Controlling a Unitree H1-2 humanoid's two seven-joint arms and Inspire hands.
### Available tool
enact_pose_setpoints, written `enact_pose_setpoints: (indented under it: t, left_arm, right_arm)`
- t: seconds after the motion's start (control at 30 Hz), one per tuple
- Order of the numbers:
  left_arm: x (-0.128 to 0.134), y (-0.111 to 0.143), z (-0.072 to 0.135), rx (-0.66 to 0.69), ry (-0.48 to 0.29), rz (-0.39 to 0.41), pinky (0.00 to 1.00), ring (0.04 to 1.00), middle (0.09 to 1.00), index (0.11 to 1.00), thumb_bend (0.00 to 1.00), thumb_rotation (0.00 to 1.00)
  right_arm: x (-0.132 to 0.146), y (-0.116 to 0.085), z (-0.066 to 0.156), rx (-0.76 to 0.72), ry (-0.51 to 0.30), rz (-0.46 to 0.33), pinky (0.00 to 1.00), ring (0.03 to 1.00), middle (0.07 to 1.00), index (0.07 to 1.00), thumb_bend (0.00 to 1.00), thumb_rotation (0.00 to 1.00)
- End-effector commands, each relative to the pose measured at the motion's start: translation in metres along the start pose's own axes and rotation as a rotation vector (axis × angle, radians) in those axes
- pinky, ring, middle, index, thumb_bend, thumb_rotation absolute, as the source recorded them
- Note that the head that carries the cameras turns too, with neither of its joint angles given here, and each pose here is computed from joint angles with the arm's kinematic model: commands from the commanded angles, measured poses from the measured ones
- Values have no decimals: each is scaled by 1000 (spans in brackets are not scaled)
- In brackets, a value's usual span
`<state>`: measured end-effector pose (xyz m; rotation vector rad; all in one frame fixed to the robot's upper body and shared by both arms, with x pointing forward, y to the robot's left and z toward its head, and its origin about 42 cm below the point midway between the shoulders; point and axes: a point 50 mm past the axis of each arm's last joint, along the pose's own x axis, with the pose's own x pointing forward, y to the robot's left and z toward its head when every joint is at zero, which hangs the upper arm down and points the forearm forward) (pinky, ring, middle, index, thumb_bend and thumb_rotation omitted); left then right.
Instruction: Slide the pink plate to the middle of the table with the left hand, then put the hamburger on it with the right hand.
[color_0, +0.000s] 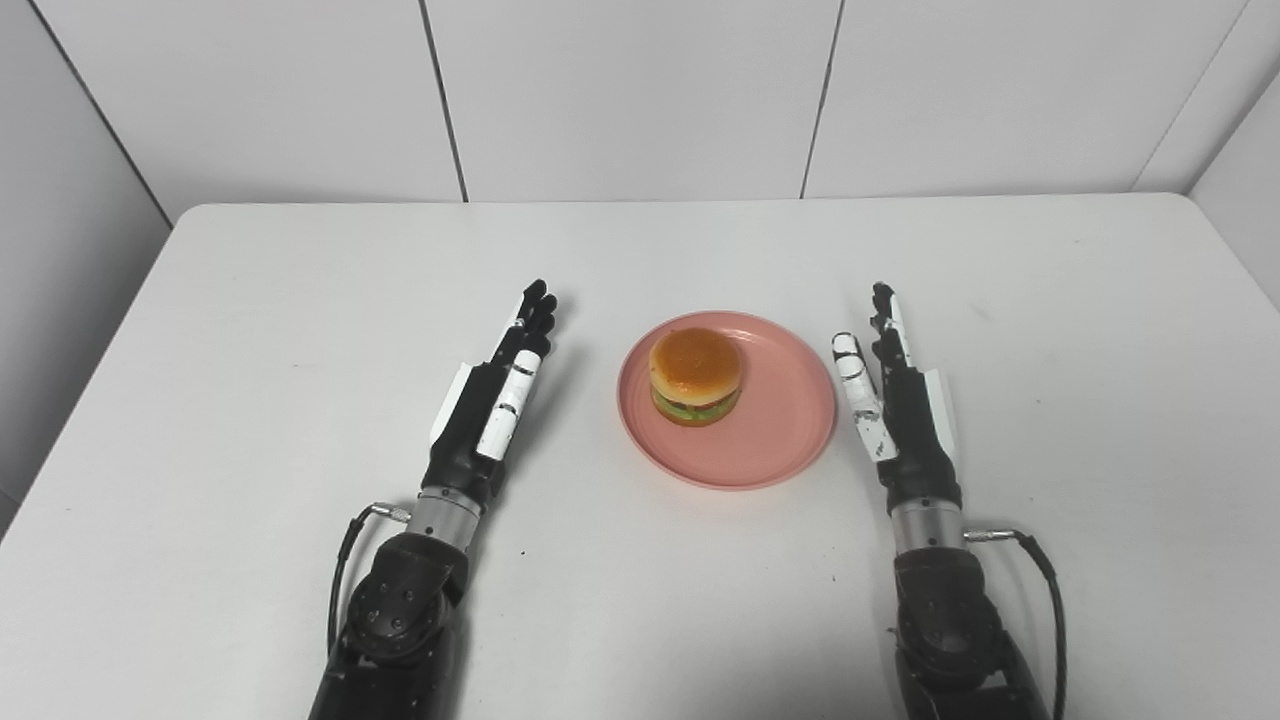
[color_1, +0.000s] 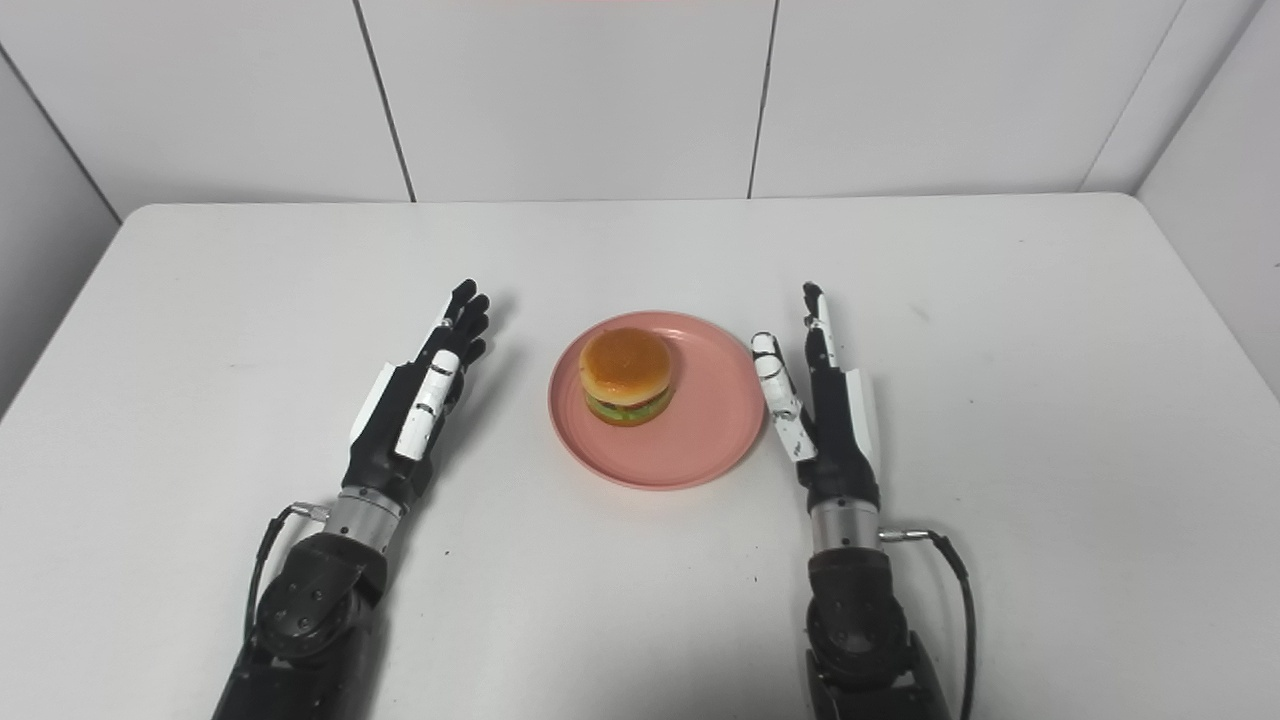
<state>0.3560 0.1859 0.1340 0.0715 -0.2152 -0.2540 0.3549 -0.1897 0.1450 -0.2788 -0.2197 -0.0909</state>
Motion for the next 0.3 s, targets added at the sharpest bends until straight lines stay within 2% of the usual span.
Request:
enact_pose_setpoints:
  t: [0.0,0.27]
  left_arm:
    - [-25,0,-26,-14,80,9,1000,1000,1000,1000,378,1000]
    - [-28,-3,-18,-31,80,7,1000,1000,1000,1000,374,1000]
  right_arm:
    - [0,0,2,8,-40,-5,967,993,992,982,229,1000]
    - [-4,2,9,15,-29,-5,938,975,982,976,230,1000]
